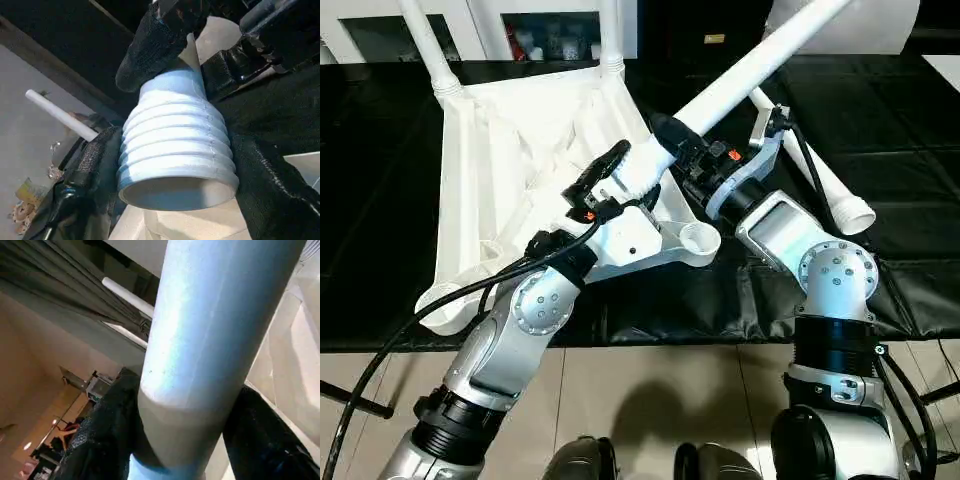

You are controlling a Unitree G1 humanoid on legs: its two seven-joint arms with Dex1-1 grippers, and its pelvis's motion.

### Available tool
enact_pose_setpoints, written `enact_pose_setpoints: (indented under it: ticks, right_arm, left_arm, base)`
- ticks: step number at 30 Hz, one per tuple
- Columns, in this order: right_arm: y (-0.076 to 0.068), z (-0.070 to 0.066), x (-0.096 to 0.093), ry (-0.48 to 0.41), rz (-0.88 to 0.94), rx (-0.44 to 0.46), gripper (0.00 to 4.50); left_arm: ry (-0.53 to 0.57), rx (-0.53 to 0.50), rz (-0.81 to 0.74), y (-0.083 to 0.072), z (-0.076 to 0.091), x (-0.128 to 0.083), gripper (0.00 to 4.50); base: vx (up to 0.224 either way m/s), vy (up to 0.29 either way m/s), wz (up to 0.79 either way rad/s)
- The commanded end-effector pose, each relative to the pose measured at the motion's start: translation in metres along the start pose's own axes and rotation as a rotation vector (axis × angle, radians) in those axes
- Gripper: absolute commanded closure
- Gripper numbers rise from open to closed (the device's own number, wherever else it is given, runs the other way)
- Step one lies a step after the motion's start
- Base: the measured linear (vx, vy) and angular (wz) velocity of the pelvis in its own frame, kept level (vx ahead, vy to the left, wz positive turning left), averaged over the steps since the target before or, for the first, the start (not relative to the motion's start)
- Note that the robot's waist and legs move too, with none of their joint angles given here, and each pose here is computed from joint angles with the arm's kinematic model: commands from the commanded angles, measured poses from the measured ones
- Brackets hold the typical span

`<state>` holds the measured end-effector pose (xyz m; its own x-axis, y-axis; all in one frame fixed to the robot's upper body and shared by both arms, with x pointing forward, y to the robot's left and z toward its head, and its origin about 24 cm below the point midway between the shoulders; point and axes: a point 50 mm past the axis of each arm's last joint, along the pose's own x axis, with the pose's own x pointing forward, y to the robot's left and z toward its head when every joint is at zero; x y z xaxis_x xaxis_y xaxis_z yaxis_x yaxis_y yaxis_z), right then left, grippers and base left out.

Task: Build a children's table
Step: Pick table leg

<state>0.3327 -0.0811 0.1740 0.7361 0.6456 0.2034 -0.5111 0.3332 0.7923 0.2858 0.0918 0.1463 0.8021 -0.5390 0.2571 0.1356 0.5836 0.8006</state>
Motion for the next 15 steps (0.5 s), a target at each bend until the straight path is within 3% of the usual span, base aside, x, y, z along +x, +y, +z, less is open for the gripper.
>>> enact_pose_setpoints:
  ticks: [1,12,13,15]
  right_arm:
    - [0.0053,0.0044,0.0046,-0.005,0.012,-0.021,2.43]
    - [0.0026,0.0068,0.0031,0.004,0.000,-0.052,2.44]
    - [0.0033,0.0065,0.0034,0.005,0.009,-0.047,1.88]
    - [0.0035,0.0064,0.0035,0.004,0.013,-0.044,1.74]
  left_arm:
    - [-0.024,0.006,-0.026,-0.0032,0.0030,-0.0002,1.60]
    - [-0.028,-0.007,-0.022,-0.0019,0.0031,-0.0006,1.60]
    - [-0.027,-0.007,-0.022,-0.0019,0.0031,-0.0006,1.60]
    - [-0.027,-0.007,-0.022,-0.0019,0.0031,-0.0006,1.60]
  base:
    - [0.000,0.000,0.00]
    - [0.000,0.000,0.00]
    - [0.000,0.000,0.00]
    - [0.000,0.000,0.00]
